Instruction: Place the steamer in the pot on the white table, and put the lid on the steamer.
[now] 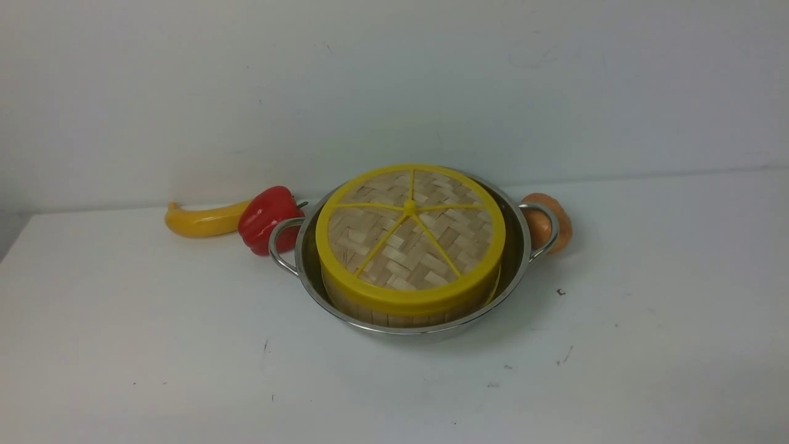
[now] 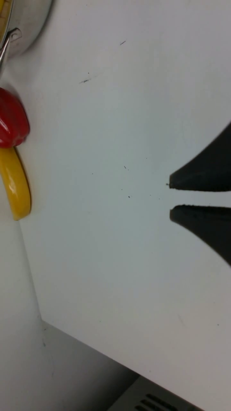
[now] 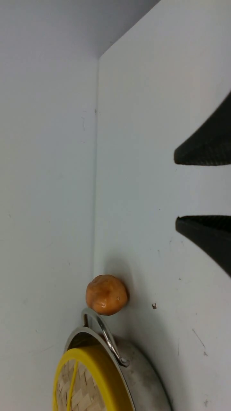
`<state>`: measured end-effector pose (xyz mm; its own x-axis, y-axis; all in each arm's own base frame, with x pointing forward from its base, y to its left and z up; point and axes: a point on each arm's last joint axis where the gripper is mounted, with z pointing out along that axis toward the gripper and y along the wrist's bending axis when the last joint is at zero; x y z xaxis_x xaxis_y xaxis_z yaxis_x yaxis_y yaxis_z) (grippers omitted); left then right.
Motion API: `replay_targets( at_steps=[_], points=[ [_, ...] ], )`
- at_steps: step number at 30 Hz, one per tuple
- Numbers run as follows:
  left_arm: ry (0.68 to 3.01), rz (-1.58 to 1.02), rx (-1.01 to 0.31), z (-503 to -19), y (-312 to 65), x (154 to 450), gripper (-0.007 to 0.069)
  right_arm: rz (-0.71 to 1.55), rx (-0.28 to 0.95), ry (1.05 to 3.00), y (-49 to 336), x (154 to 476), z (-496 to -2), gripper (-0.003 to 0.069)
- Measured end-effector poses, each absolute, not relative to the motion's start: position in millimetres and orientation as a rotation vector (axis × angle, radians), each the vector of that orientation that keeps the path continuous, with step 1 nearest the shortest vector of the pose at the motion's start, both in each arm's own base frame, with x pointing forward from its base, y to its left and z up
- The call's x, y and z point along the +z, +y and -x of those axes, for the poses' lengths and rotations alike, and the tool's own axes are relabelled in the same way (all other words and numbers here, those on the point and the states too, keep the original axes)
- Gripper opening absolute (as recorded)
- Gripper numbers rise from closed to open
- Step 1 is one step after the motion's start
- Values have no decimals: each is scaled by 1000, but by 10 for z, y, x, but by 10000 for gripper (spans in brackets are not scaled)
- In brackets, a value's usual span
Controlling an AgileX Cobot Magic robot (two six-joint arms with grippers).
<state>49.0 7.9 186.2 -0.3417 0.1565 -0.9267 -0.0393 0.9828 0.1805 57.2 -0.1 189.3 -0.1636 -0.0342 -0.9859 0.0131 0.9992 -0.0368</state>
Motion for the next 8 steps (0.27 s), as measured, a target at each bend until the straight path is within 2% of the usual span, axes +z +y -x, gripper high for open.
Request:
replay_targets(
  at_steps=[8],
  points=[
    [1910, -84, 200, -490, 79, 1862, 82, 16, -42, 1735, -1, 1893, -572, 242]
  ],
)
